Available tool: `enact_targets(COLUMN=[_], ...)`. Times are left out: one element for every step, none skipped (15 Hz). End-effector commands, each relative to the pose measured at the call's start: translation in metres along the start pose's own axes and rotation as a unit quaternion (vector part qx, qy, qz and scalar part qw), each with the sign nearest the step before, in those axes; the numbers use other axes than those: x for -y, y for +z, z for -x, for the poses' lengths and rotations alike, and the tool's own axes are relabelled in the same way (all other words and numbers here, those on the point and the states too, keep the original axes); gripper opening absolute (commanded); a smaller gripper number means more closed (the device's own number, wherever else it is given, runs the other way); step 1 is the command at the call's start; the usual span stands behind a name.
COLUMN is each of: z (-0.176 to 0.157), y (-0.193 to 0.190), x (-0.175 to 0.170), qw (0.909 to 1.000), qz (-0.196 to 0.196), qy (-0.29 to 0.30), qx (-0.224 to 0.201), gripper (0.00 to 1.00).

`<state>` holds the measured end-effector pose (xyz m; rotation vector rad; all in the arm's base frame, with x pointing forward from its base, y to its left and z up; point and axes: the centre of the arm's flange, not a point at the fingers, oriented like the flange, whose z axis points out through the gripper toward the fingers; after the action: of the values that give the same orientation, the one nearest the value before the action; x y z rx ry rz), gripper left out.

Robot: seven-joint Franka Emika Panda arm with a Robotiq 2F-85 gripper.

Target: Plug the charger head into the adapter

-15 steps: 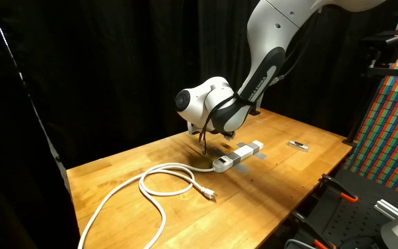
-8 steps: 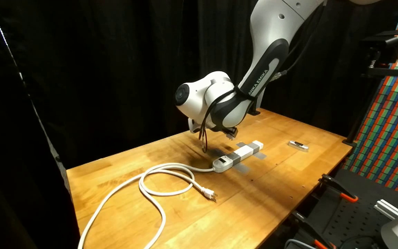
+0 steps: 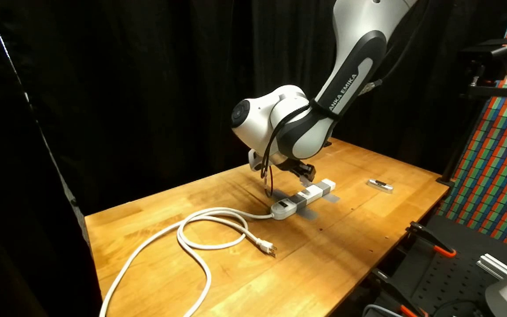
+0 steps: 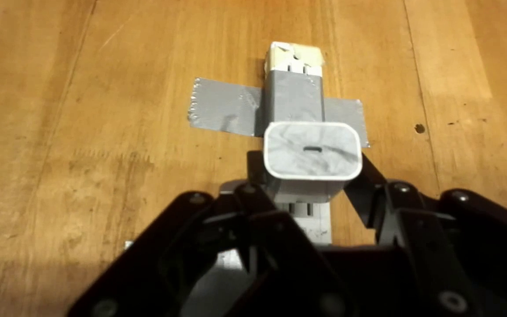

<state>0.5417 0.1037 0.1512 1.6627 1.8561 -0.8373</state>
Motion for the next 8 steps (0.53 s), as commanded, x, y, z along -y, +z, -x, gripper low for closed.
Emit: enact_targets(z=[0.01,0.008,0.005,0.002,0.0,-0.002,-0.004,-0.005], y=[-0.009,-0.01,-0.011,-0.012,-0.012,-0.012,-0.012,-0.011], x=[0.022,0.024,0.024,0.024,0.024,0.024,0.024,0.024], qw=[0.9994,0.9991,0.9987,0.9985,0.9981,0.9978,0.998,0.9984], qz=[0.005,0.013,0.025,0.03,0.034,0.036,0.034,0.03], qy=[0.009,0.016,0.028,0.036,0.042,0.046,0.046,0.041], qx=[-0.034,-0.037,-0.033,-0.03,-0.03,-0.029,-0.027,-0.022], gripper=[0.23,0.23,0.23,0.23,0.23,0.23,0.23,0.23])
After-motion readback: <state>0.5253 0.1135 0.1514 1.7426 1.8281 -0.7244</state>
